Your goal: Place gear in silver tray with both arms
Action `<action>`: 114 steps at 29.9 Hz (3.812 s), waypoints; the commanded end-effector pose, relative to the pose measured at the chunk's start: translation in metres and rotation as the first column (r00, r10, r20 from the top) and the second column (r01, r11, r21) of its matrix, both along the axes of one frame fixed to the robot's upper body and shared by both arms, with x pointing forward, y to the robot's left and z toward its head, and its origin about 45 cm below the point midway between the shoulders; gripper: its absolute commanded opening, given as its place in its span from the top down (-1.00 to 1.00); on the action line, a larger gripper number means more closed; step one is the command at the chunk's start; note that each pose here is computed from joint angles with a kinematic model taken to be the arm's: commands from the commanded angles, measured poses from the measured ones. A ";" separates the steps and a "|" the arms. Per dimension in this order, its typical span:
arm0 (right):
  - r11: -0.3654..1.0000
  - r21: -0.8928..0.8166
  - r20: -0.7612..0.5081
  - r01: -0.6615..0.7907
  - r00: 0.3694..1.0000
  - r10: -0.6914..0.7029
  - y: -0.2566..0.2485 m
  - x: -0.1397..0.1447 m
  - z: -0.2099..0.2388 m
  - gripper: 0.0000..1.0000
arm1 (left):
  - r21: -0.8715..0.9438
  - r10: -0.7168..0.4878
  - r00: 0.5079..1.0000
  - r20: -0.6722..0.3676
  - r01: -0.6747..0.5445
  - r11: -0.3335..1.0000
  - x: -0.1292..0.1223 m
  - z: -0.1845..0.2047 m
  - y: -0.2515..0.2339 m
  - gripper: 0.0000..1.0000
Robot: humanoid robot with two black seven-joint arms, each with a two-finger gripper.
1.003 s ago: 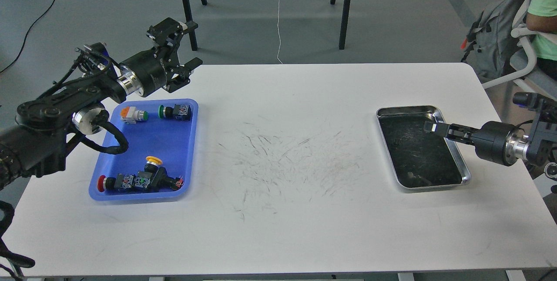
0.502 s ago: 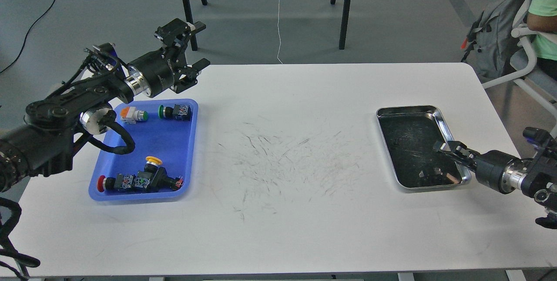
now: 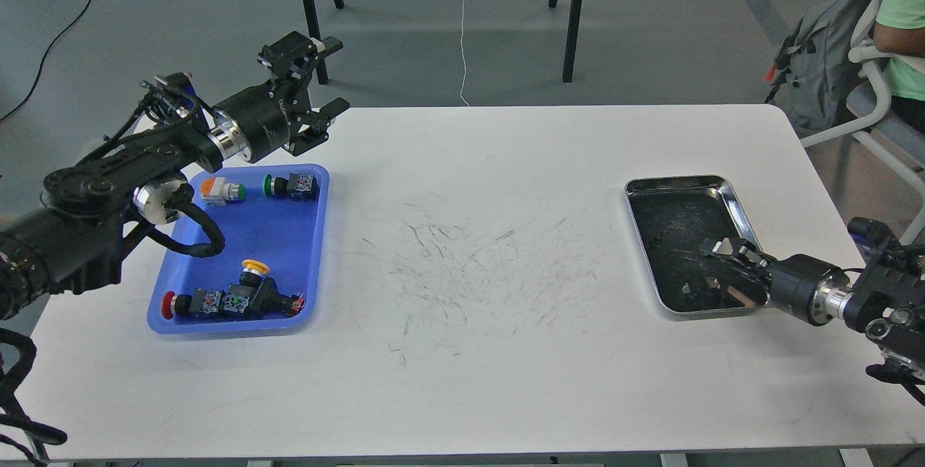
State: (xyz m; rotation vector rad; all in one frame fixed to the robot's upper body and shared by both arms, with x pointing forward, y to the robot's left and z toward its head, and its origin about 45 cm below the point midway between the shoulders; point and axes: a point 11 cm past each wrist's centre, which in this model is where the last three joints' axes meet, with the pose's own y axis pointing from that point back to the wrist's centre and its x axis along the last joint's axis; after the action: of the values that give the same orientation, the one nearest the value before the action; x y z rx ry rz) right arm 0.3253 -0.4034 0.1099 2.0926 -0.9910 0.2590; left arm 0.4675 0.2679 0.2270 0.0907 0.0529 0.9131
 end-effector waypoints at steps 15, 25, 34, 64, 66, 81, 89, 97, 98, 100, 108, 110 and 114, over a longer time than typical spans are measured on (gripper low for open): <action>0.998 0.015 0.070 0.058 0.996 -0.059 -0.019 0.015 0.026 -0.48 | -0.001 0.002 1.000 -0.012 -0.002 1.000 -0.003 -0.006 0.001 -1.00; 0.934 0.273 0.162 0.231 0.946 -0.281 -0.031 0.048 0.077 -0.79 | -0.014 -0.024 1.000 -0.020 0.024 1.000 -0.005 -0.009 -0.012 -1.00; 0.861 0.431 0.248 0.269 0.882 -0.400 -0.035 0.072 0.118 -0.79 | -0.011 -0.017 1.000 0.006 0.017 1.000 0.002 0.002 -0.011 -1.00; 0.756 0.628 0.298 0.184 0.840 -0.453 0.049 0.117 0.142 -0.80 | -0.213 0.198 0.979 0.052 -0.183 0.960 0.041 0.025 -0.023 -1.00; 0.750 0.636 0.300 0.182 0.837 -0.457 0.052 0.119 0.143 -0.80 | -0.229 0.186 0.982 0.044 -0.171 0.958 0.041 0.023 -0.034 -1.00; 0.613 0.750 0.203 0.249 0.795 -0.571 0.052 0.126 0.142 -0.93 | -0.248 0.217 0.976 -0.007 -0.212 0.945 0.030 -0.001 -0.019 -1.00; 0.518 0.801 0.096 0.298 0.792 -0.603 0.056 0.128 0.139 -0.93 | -0.251 0.239 0.971 -0.013 -0.234 0.939 0.028 -0.004 -0.009 -1.00; 0.358 0.844 -0.087 0.400 0.759 -0.645 0.051 0.131 0.133 -0.93 | -0.256 0.249 0.969 -0.003 -0.241 0.936 0.030 0.002 -0.004 -1.00; 0.356 0.844 -0.089 0.401 0.759 -0.645 0.052 0.131 0.132 -0.93 | -0.261 0.249 0.968 -0.004 -0.242 0.935 0.031 0.002 -0.005 -1.00; 0.353 0.844 -0.094 0.404 0.759 -0.644 0.054 0.131 0.130 -0.93 | -0.268 0.261 0.965 -0.004 -0.252 0.930 0.032 0.003 -0.003 -1.00; 0.293 0.858 -0.152 0.422 0.753 -0.641 0.060 0.130 0.123 -0.99 | -0.289 0.281 0.960 0.002 -0.268 0.919 0.033 0.010 0.007 -1.00; 0.248 0.851 -0.218 0.462 0.742 -0.634 0.058 0.129 0.118 -0.99 | -0.289 0.280 0.960 0.004 -0.267 0.919 0.034 0.011 0.007 -1.00; 0.239 0.824 -0.270 0.513 0.727 -0.631 0.053 0.125 0.104 -0.99 | -0.301 0.279 0.960 0.013 -0.262 0.917 0.036 0.017 0.005 -1.00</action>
State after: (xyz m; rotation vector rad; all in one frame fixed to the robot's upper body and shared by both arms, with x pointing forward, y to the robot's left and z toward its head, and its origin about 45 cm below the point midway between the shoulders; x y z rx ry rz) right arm 0.4538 -0.3449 0.2249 2.3591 -2.2723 -0.6497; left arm 0.5016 0.2742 0.2394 -0.2161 0.1578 1.1777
